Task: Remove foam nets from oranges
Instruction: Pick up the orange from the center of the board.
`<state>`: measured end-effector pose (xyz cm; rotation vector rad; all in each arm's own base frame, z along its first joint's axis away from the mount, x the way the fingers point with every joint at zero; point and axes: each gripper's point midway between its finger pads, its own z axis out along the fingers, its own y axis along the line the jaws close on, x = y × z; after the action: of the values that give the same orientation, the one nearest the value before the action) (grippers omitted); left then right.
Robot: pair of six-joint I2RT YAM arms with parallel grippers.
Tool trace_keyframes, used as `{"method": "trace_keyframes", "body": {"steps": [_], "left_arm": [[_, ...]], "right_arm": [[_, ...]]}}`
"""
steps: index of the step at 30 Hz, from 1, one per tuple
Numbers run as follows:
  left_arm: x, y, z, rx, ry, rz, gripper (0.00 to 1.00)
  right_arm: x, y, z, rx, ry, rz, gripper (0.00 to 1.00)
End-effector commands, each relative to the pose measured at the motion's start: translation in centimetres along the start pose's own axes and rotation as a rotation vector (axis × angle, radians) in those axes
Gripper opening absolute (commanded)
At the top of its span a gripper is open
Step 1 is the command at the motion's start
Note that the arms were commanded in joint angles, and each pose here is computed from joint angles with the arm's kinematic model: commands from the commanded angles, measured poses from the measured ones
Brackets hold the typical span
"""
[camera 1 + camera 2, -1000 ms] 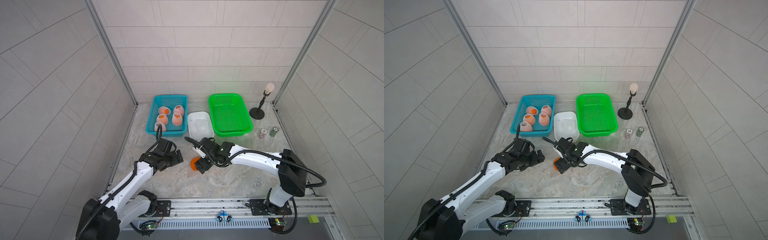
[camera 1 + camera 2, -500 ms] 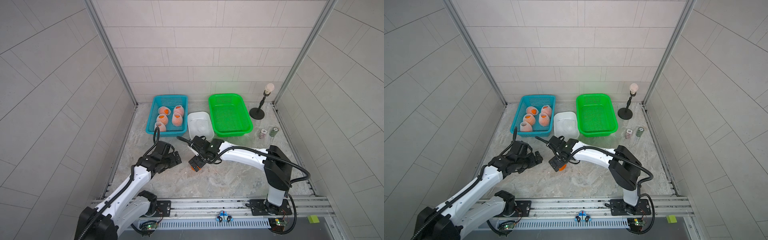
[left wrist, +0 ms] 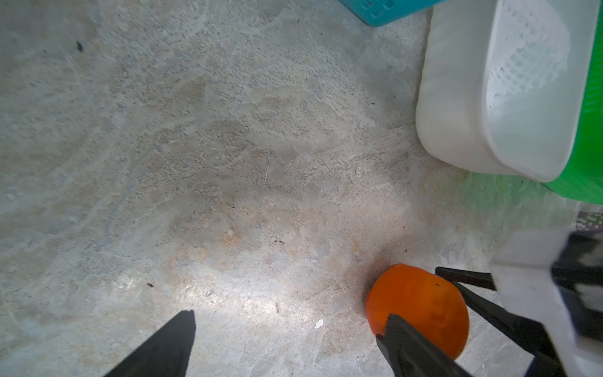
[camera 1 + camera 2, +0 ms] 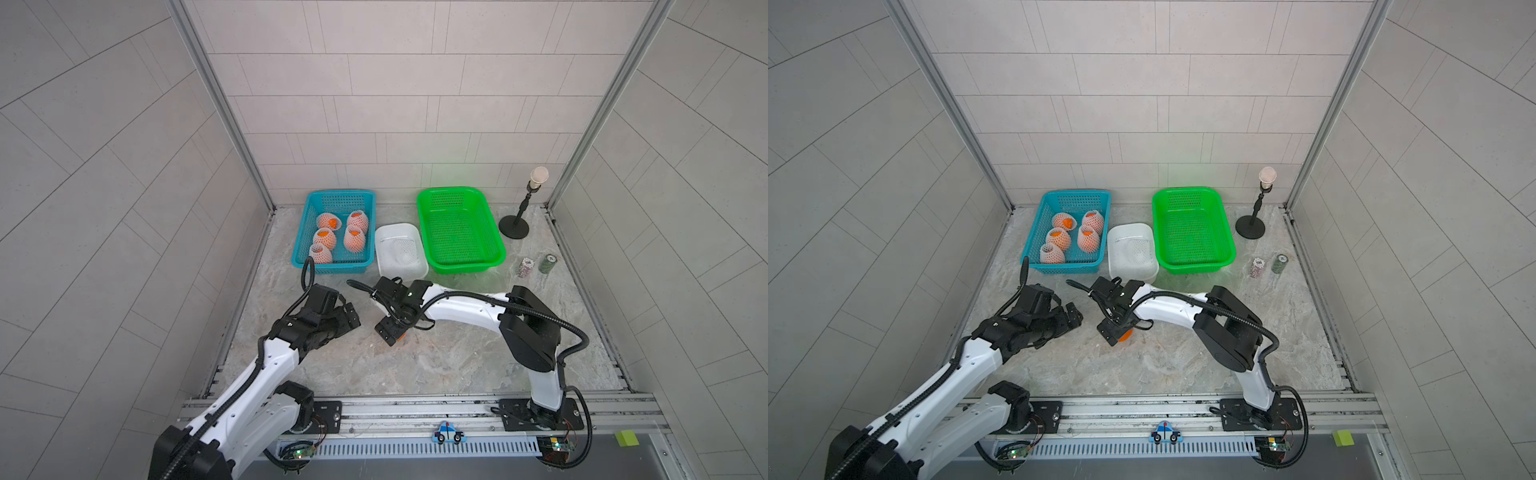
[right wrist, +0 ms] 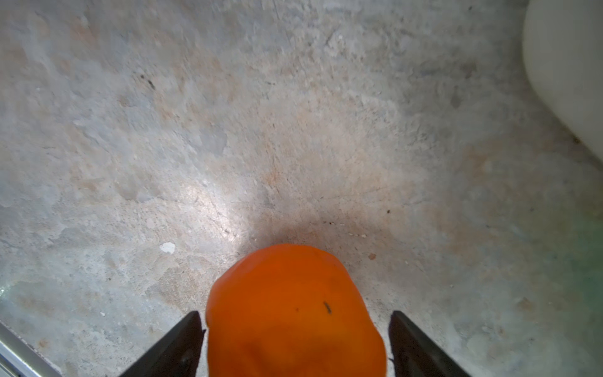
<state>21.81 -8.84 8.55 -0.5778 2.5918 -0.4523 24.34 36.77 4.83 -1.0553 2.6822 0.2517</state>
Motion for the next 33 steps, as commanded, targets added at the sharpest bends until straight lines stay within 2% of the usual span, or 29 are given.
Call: {"method": "trace_keyframes", "body": {"steps": [1,9,18,26,33], "left_arm": [[-0.4,0.4,0.2,-0.013,-0.023,-0.016,0.98],[-0.7,-0.1,0.5,-0.009,-0.016,-0.003,0.98],[-1.8,-0.3,-0.5,-0.037,-0.041,0.028,0.98],[-3.2,-1.2,-1.7,-0.035,-0.074,0.072,0.97],[-4.6,-4.5,-2.5,0.057,-0.072,0.182,0.96]], "right_arm": [[-0.4,0.4,0.0,-0.014,-0.002,-0.012,0.84],[0.0,0.5,-0.5,-0.029,-0.017,-0.004,0.68],[-0.1,0.0,-3.1,-0.011,-0.066,0.006,0.62],[-1.3,-2.4,-8.9,0.048,-0.18,0.035,0.61],[-2.2,-8.7,-15.6,0.182,-0.32,0.136,0.59]]}}
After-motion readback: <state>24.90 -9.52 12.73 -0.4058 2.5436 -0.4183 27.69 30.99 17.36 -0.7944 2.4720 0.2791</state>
